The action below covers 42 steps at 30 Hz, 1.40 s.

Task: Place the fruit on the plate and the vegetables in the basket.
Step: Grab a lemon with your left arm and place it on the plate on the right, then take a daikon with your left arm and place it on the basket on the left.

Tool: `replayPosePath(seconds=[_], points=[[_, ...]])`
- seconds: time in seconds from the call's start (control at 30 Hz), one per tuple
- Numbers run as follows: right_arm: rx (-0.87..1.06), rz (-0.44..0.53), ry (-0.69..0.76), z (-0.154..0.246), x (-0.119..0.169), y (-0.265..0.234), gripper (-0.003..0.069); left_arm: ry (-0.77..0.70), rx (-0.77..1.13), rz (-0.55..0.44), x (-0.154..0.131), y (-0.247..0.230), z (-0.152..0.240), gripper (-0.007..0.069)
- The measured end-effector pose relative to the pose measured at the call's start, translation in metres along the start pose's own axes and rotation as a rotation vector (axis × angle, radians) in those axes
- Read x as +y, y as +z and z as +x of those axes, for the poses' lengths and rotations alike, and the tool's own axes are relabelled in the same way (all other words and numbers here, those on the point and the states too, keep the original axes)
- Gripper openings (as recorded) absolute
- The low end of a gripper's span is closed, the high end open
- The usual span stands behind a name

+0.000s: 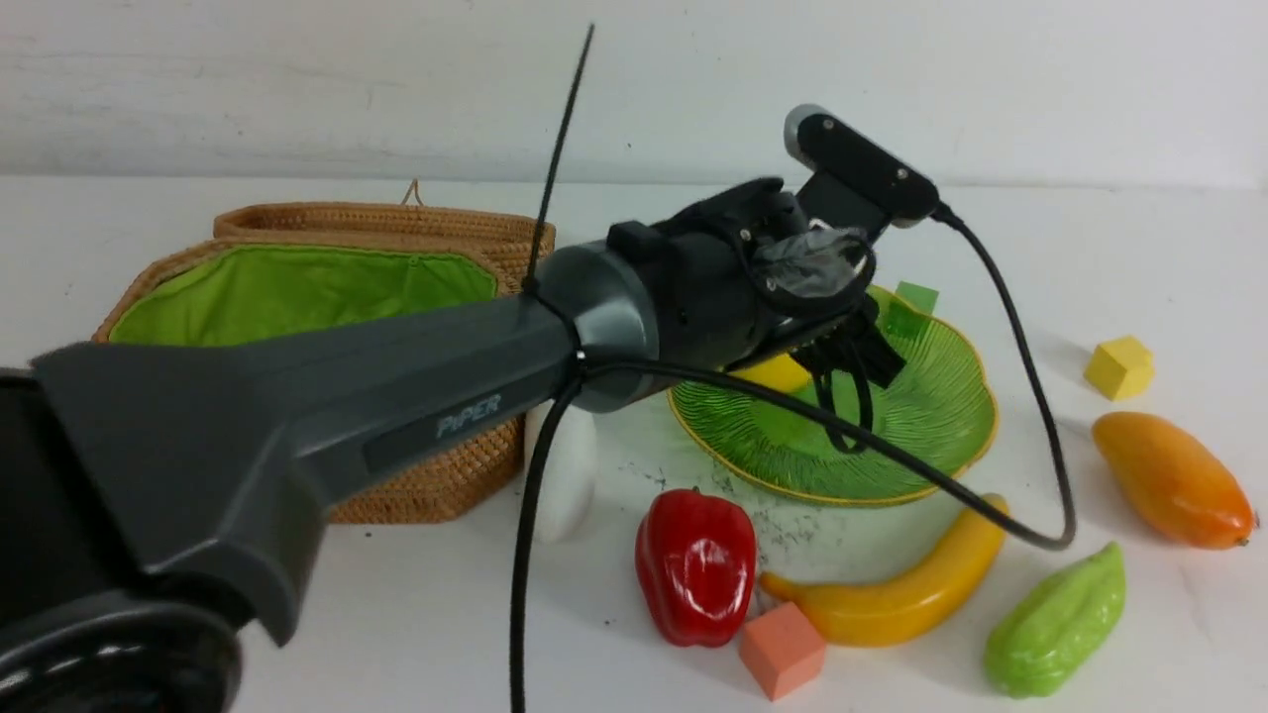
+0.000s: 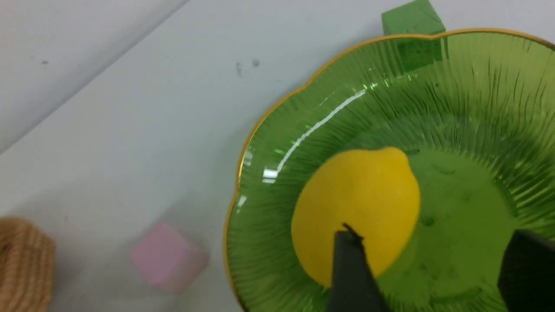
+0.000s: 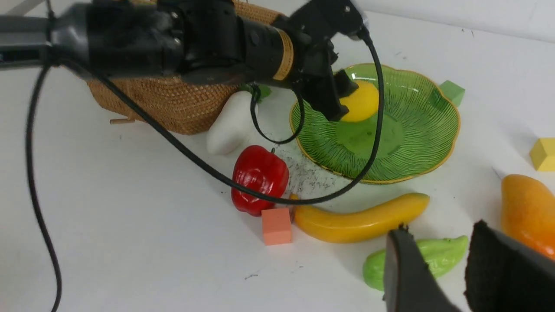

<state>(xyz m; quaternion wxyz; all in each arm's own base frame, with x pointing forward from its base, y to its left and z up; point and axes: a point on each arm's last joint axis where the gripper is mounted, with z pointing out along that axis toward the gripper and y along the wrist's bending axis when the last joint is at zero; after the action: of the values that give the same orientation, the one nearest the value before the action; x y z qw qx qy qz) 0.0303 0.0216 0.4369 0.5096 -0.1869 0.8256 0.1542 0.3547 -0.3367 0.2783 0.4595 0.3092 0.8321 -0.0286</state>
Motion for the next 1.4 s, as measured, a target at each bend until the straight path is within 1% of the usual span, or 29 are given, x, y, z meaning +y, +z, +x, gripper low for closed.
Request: replayPosePath(seconds=[0.03,0.1,0.13,0.17,0.27,0.33,0.37,0.47,0.6,0.7,0.77,0.83,0.97,1.0,1.03,1.07,1.1,1.17,1.2,1.23,1.27,1.3,1.37,1.4], points=[[0.007,0.0,0.0,0.001,0.0,0.0,0.022,-0.039,0.034,-0.001,-0.002,-0.028,-0.009,0.0186],[0.016,0.0,0.0,0.001,0.0,0.0,0.022,-0.075,0.079,0.009,-0.004,-0.062,-0.016,0.0048],[0.025,-0.001,0.0,0.002,0.0,0.0,0.022,-0.096,0.097,0.028,-0.002,-0.083,-0.021,-0.0002],[0.026,-0.002,0.001,0.002,0.0,0.0,0.022,-0.102,0.102,0.031,-0.002,-0.086,-0.021,-0.0002],[0.037,-0.005,0.002,0.003,0.0,0.0,0.022,-0.156,0.188,0.079,0.008,-0.135,-0.024,-0.0013],[0.042,-0.007,0.003,0.004,0.001,0.0,0.0222,-0.174,0.22,0.093,0.013,-0.153,-0.023,-0.0013],[0.047,-0.011,0.005,0.004,0.001,0.0,0.0223,-0.186,0.248,0.099,0.019,-0.17,-0.018,-0.0013],[0.05,-0.026,0.011,0.005,0.002,0.0,0.0223,-0.208,0.306,0.106,0.026,-0.19,0.0,-0.0013],[0.054,-0.038,0.016,0.005,0.004,0.0,0.0223,-0.25,0.418,0.11,0.024,-0.194,0.045,-0.0013],[0.063,-0.053,0.022,0.006,0.005,0.0,0.0223,-0.293,0.436,0.099,0.019,-0.183,0.074,-0.0013],[0.063,-0.063,0.026,0.006,0.006,0.0,0.0223,-0.318,0.421,0.086,0.017,-0.175,0.083,-0.0013],[0.064,-0.07,0.029,0.006,0.006,0.0,0.0223,-0.33,0.399,0.073,0.017,-0.17,0.085,-0.0013],[0.064,-0.083,0.035,0.006,0.008,0.0,0.0223,-0.347,0.357,0.002,0.017,-0.152,0.082,-0.001],[0.064,-0.084,0.035,0.006,0.008,-0.001,0.0223,-0.368,0.36,-0.021,0.019,-0.145,0.082,0.0001],[0.064,-0.084,0.035,0.006,0.008,-0.001,0.0223,-0.367,0.362,-0.024,0.019,-0.144,0.082,0.0001],[0.064,-0.087,0.036,0.006,0.008,-0.001,0.0223,-0.389,0.37,-0.038,0.021,-0.138,0.083,0.0019],[0.064,-0.094,0.039,0.006,0.009,-0.001,0.0223,-0.423,0.382,-0.061,0.027,-0.126,0.085,0.0066],[0.065,-0.101,0.042,0.006,0.009,-0.001,0.0223,-0.466,0.401,-0.078,0.035,-0.113,0.089,0.0133],[0.065,-0.104,0.043,0.006,0.01,-0.001,0.0223,-0.489,0.412,-0.088,0.04,-0.104,0.093,0.0188],[0.065,-0.105,0.044,0.006,0.01,-0.001,0.0223,-0.49,0.412,-0.087,0.04,-0.104,0.093,0.0197],[0.065,-0.105,0.044,0.006,0.01,-0.001,0.0223,-0.514,0.425,-0.103,0.047,-0.091,0.098,0.0267],[0.065,-0.106,0.044,0.006,0.01,-0.001,0.0223,-0.519,0.429,-0.109,0.05,-0.086,0.1,0.0318],[0.065,-0.106,0.044,0.006,0.01,-0.001,0.0223,-0.529,0.438,-0.12,0.055,-0.076,0.105,0.0412],[0.065,-0.106,0.044,0.006,0.01,-0.001,0.0223,-0.528,0.441,-0.123,0.056,-0.071,0.107,0.0445]])
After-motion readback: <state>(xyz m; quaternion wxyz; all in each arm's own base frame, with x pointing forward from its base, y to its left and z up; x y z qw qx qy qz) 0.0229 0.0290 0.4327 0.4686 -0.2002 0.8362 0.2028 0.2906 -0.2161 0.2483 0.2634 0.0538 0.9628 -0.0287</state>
